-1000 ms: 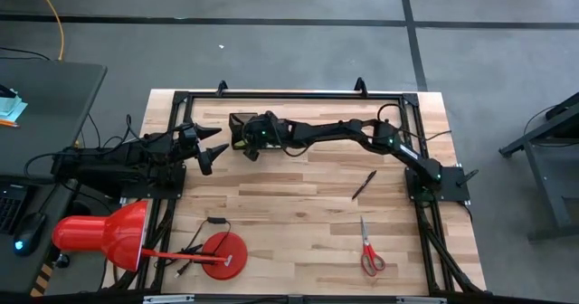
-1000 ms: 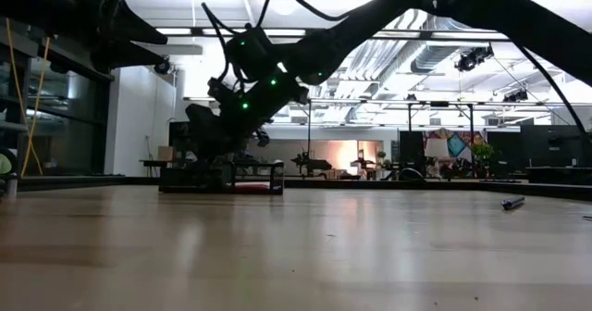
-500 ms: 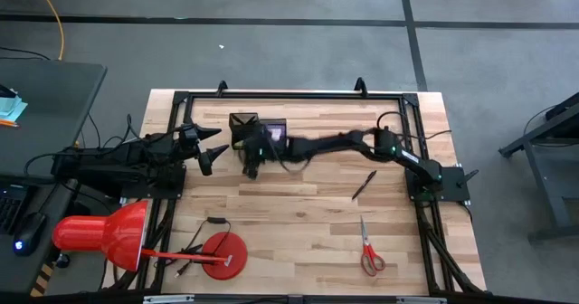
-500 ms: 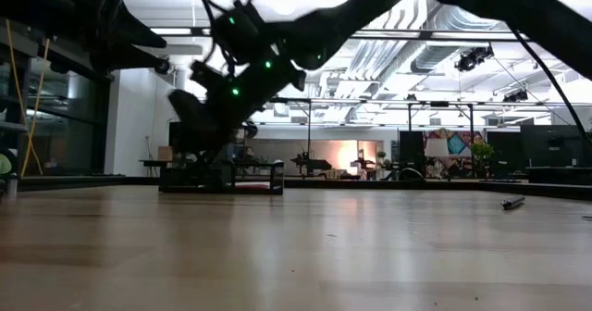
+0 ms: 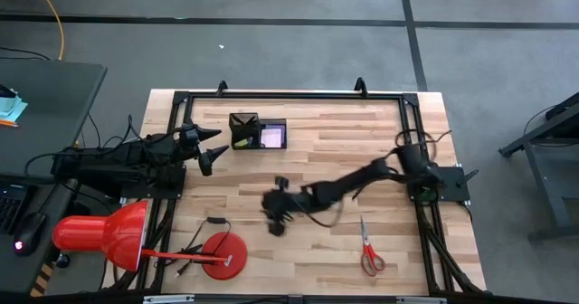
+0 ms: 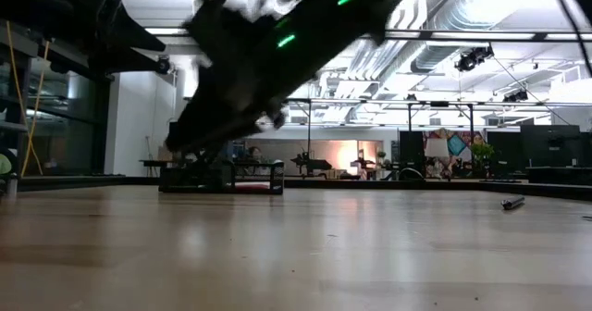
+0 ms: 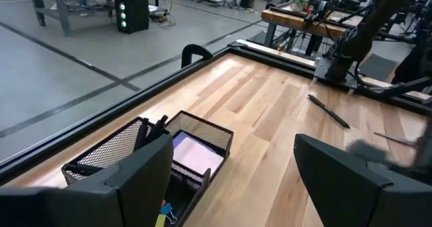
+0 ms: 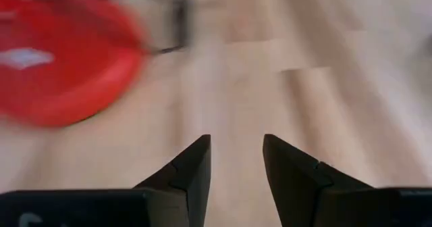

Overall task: Pick and place office supplies into organizer
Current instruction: Put the red scissors into the desk organizer

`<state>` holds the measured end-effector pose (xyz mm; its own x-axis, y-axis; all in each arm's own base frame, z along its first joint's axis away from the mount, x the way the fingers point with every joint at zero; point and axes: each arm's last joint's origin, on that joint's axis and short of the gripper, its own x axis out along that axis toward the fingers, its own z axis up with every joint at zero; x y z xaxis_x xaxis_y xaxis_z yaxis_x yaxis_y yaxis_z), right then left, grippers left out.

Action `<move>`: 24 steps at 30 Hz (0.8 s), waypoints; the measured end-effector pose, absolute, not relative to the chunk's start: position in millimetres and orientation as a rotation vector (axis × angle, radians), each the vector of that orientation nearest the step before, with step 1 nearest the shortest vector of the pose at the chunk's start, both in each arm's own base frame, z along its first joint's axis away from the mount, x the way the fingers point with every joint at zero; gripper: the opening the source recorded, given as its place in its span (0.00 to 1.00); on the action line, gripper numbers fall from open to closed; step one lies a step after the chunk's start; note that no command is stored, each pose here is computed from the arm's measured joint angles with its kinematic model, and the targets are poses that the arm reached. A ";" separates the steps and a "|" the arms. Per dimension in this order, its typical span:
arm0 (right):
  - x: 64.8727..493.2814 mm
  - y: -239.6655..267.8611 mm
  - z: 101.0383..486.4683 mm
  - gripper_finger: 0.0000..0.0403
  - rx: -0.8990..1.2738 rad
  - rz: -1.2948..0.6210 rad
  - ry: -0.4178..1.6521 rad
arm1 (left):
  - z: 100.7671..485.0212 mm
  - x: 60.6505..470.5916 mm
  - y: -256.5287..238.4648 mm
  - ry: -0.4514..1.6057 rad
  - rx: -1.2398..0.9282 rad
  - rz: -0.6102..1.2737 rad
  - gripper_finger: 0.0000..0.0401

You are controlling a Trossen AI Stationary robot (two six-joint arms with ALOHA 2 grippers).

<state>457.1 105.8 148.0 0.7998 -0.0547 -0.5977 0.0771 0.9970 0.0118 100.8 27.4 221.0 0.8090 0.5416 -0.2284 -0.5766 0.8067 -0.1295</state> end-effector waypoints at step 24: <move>237.4 123.0 193.3 0.32 0.712 -0.078 0.666 | 223.6 101.1 28.1 0.157 -0.190 0.624 0.73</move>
